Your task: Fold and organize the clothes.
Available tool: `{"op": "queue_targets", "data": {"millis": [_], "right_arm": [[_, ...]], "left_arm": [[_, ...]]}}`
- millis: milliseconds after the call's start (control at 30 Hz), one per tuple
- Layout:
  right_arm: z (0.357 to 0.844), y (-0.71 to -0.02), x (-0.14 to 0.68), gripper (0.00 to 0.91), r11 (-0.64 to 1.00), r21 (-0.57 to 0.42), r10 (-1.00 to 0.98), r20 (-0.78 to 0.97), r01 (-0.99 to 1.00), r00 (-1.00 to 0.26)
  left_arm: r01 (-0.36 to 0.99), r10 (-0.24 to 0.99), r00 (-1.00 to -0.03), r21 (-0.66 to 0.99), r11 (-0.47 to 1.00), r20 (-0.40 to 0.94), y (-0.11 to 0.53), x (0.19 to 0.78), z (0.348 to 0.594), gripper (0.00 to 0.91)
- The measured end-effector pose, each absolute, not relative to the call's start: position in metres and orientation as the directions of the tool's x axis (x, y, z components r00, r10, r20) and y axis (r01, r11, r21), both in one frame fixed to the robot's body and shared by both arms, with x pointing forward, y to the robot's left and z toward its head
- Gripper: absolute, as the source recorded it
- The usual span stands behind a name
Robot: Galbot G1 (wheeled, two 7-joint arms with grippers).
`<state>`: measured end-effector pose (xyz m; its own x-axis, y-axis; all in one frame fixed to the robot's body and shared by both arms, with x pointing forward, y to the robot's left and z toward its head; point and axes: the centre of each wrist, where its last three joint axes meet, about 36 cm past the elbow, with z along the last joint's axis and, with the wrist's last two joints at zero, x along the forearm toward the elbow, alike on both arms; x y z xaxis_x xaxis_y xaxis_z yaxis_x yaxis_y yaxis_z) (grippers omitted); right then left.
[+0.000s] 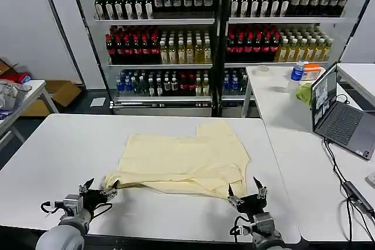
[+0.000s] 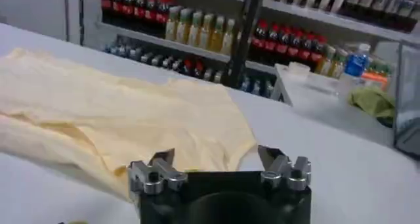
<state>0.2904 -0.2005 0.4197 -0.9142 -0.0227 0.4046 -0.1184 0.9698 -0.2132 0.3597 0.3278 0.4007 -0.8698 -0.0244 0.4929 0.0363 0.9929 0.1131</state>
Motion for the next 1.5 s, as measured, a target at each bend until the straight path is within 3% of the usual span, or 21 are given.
{"op": "queue_targets", "data": {"millis": [800, 833, 900, 933, 967, 1000, 1033, 1500], "right_arm": [[0.403, -0.186, 0.298, 0.907, 0.991, -0.091, -0.04, 0.522, -0.102, -0.852], [0.402, -0.185, 0.298, 0.695, 0.991, -0.089, -0.041, 0.524, -0.102, -0.851], [0.401, -0.185, 0.299, 0.504, 0.991, -0.085, -0.042, 0.526, -0.102, -0.849], [0.4, -0.186, 0.299, 0.302, 0.991, -0.083, -0.043, 0.527, -0.102, -0.849], [0.399, -0.186, 0.299, 0.111, 0.991, -0.083, -0.042, 0.527, -0.101, -0.849], [0.399, -0.186, 0.299, 0.111, 0.992, -0.081, -0.043, 0.526, -0.1, -0.849], [0.399, -0.186, 0.299, 0.0, 0.992, -0.079, -0.043, 0.527, -0.1, -0.849], [0.397, -0.185, 0.301, 0.0, 0.992, -0.071, -0.053, 0.525, -0.106, -0.849]], "left_arm": [[0.038, 0.034, -0.836, -0.004, 0.999, 0.547, 0.331, 0.355, 0.4, 0.907], [0.039, 0.036, -0.834, -0.007, 0.999, 0.551, 0.332, 0.356, 0.399, 0.907], [0.038, 0.035, -0.83, -0.007, 0.999, 0.557, 0.334, 0.359, 0.399, 0.907], [0.038, 0.036, -0.827, -0.008, 0.999, 0.56, 0.334, 0.361, 0.398, 0.746], [0.04, 0.039, -0.826, -0.01, 0.999, 0.563, 0.335, 0.362, 0.397, 0.272], [0.041, 0.041, -0.825, -0.012, 0.999, 0.564, 0.336, 0.363, 0.397, 0.111], [0.042, 0.042, -0.824, -0.013, 0.999, 0.565, 0.337, 0.364, 0.397, 0.01], [0.086, 0.114, -0.812, -0.076, 0.993, 0.572, 0.335, 0.37, 0.395, 0.01]]}}
